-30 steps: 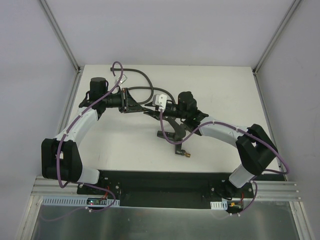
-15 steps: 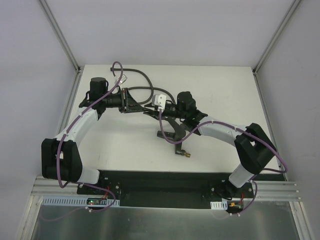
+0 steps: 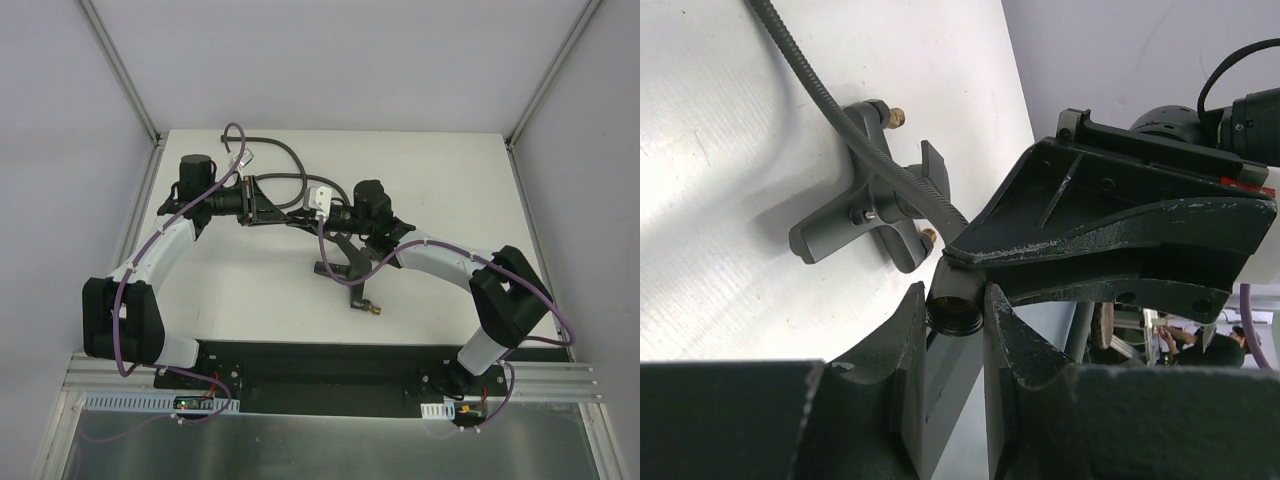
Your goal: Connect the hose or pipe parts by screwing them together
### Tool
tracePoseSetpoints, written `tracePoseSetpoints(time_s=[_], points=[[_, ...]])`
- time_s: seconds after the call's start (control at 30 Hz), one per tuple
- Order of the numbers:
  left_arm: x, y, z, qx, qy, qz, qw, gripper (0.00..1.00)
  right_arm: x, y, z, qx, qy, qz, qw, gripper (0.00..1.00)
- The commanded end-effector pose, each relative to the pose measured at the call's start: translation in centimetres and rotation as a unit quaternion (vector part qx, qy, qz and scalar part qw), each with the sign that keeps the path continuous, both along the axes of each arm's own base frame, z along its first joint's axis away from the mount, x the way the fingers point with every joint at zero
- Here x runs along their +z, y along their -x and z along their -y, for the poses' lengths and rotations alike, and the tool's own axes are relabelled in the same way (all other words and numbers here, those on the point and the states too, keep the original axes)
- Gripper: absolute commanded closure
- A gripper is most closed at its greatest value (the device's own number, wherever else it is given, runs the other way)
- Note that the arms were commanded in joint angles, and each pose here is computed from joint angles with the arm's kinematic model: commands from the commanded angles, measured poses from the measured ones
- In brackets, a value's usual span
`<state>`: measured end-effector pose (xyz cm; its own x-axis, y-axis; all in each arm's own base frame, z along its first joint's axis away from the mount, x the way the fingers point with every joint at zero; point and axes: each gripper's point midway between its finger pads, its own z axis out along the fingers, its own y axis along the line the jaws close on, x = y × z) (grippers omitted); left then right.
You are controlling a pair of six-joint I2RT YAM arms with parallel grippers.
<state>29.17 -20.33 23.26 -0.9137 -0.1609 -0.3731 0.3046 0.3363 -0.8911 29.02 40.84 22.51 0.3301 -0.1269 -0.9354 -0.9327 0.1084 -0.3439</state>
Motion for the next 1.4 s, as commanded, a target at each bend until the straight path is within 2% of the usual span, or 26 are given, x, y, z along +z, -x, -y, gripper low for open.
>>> tracePoseSetpoints(time_s=[0.0,0.07,0.37,0.47,0.63,0.77,0.87,1.37], points=[[3.0,1.0,0.5,-0.027,0.021,0.047,0.998,1.00,2.0,0.6,-0.6,0.028,-0.013,0.017,0.999,0.84],[3.0,1.0,0.5,-0.027,0.021,0.047,0.998,1.00,1.8,0.4,-0.6,0.024,-0.010,0.016,1.000,0.75],[3.0,1.1,0.5,-0.028,0.022,0.049,0.998,1.00,1.9,0.3,-0.5,0.018,-0.010,0.019,1.000,0.77],[2.9,1.1,0.5,-0.028,0.022,0.047,0.998,1.00,1.8,0.2,-0.4,0.016,-0.008,0.020,1.000,0.69],[2.8,1.2,0.6,-0.031,0.023,0.043,0.998,1.00,1.7,0.2,-0.4,0.013,-0.004,0.021,1.000,0.68],[2.7,1.1,0.5,-0.029,0.022,0.042,0.998,1.00,2.0,-0.2,-0.2,0.003,-0.008,0.029,1.000,0.73],[2.4,1.1,0.5,-0.029,0.021,0.042,0.998,1.00,2.3,-0.1,-0.3,0.004,-0.015,0.027,1.000,0.69],[1.6,1.1,0.5,-0.032,0.018,0.034,0.999,1.00,3.4,0.1,-0.4,0.009,-0.032,0.029,0.999,0.66]])
